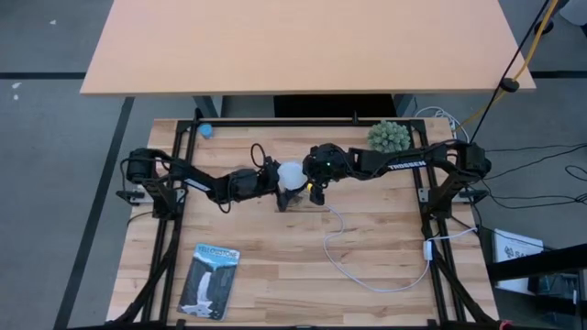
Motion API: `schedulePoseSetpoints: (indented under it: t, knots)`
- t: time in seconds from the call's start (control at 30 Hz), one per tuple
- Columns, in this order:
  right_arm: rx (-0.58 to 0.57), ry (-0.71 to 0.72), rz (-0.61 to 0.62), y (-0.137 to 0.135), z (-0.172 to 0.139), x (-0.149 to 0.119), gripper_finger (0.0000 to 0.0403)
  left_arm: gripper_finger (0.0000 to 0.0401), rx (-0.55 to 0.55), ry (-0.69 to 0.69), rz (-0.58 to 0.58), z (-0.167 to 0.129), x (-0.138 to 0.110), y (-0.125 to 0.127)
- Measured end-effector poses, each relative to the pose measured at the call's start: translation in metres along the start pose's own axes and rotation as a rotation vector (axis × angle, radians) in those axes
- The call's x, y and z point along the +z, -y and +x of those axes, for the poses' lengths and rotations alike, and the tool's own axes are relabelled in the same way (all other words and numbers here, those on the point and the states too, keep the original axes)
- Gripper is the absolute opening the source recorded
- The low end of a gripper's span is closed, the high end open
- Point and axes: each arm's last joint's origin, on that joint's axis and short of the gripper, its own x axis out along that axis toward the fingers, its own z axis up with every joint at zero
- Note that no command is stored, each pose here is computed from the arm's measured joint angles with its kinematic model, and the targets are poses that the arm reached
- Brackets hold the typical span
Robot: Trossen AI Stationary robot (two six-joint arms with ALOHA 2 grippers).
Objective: Screw lightbulb
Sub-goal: Insert the lightbulb into the lamp
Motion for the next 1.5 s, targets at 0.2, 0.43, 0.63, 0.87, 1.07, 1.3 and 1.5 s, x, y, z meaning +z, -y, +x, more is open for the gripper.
schedulePoseSetpoints:
  t: [0.2,0.43,0.63,0.87,1.07,1.3,1.5]
  knots:
    - [0.003,-0.001,0.008,0.000,0.000,0.000,0.0139,0.0378,-0.017,-0.007,0.000,-0.001,-0.001,0.006]
    - [-0.005,0.008,0.007,-0.001,-0.010,0.005,0.0139,0.0378,-0.008,-0.038,0.010,-0.001,-0.004,0.003]
    - [-0.009,0.020,-0.003,-0.003,-0.023,0.010,0.0139,0.0378,-0.011,-0.036,0.015,-0.001,-0.004,0.004]
    - [-0.001,-0.026,-0.003,-0.005,-0.021,0.005,0.0139,0.0378,-0.016,-0.040,0.040,-0.003,-0.006,0.004]
    - [-0.002,-0.025,-0.003,-0.006,-0.021,0.005,0.0139,0.0378,0.009,-0.028,0.034,-0.012,-0.013,-0.003]
    - [-0.003,-0.025,0.000,-0.007,-0.021,0.005,0.0139,0.0378,-0.012,0.004,0.043,-0.013,-0.011,0.001]
    - [-0.003,-0.059,0.004,-0.006,-0.021,0.002,0.0139,0.0378,-0.042,0.008,0.060,-0.014,-0.011,0.006]
